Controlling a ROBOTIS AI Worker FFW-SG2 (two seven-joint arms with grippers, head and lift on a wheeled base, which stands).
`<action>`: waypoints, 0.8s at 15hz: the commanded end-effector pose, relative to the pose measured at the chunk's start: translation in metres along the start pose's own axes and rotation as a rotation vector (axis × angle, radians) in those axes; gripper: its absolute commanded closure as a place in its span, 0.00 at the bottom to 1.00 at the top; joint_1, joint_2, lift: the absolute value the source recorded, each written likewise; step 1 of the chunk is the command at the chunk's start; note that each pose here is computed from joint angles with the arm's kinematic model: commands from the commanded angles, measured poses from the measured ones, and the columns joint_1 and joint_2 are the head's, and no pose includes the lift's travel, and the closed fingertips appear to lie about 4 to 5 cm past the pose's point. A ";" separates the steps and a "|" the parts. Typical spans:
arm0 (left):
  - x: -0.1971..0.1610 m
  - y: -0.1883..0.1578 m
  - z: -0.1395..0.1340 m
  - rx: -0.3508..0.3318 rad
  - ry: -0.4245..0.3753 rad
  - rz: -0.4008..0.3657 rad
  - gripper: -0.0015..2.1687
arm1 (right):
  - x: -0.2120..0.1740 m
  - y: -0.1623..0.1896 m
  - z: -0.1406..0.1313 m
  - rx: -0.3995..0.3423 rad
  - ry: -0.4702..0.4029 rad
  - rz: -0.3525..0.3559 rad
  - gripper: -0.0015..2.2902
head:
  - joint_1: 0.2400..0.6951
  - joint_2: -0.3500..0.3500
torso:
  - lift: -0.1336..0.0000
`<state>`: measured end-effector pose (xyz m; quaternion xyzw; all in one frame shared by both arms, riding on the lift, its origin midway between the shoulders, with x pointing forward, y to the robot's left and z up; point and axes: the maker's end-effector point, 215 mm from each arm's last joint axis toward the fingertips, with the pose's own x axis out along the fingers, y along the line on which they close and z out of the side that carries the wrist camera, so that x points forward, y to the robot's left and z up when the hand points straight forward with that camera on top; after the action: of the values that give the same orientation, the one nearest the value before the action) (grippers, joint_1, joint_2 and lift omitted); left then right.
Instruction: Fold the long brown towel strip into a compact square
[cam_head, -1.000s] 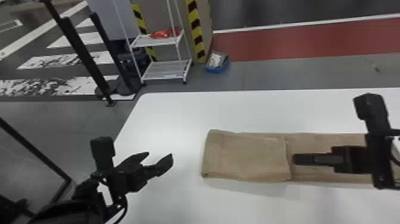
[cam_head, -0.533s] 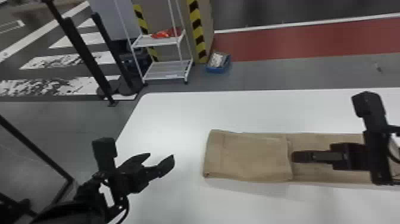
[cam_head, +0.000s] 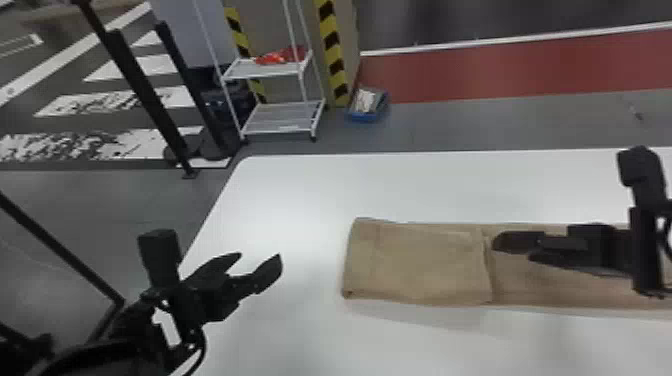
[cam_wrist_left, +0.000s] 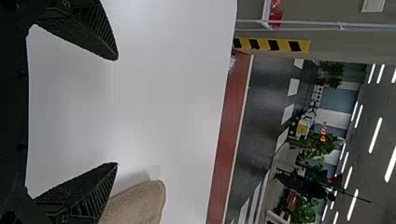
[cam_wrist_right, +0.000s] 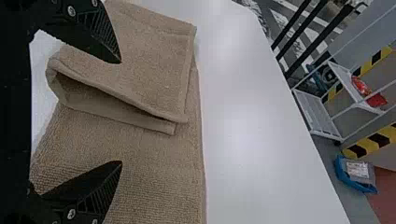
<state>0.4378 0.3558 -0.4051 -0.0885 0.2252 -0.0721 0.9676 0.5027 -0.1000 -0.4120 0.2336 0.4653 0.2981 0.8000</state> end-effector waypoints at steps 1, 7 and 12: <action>-0.007 0.002 0.001 -0.005 -0.006 0.002 0.04 | 0.001 0.007 -0.005 0.061 0.001 0.073 0.06 | 1.00 0.92 | 0.07; -0.009 -0.006 0.001 -0.005 -0.011 -0.010 0.04 | 0.003 0.006 -0.014 0.159 0.002 0.166 0.08 | 1.00 0.95 | 0.07; -0.010 -0.009 -0.005 -0.011 -0.005 -0.013 0.04 | 0.008 0.001 -0.016 0.177 0.017 0.160 0.13 | 1.00 0.93 | 0.07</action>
<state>0.4271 0.3487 -0.4030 -0.0958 0.2222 -0.0767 0.9672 0.4894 -0.0930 -0.4228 0.3369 0.4745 0.3217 0.7469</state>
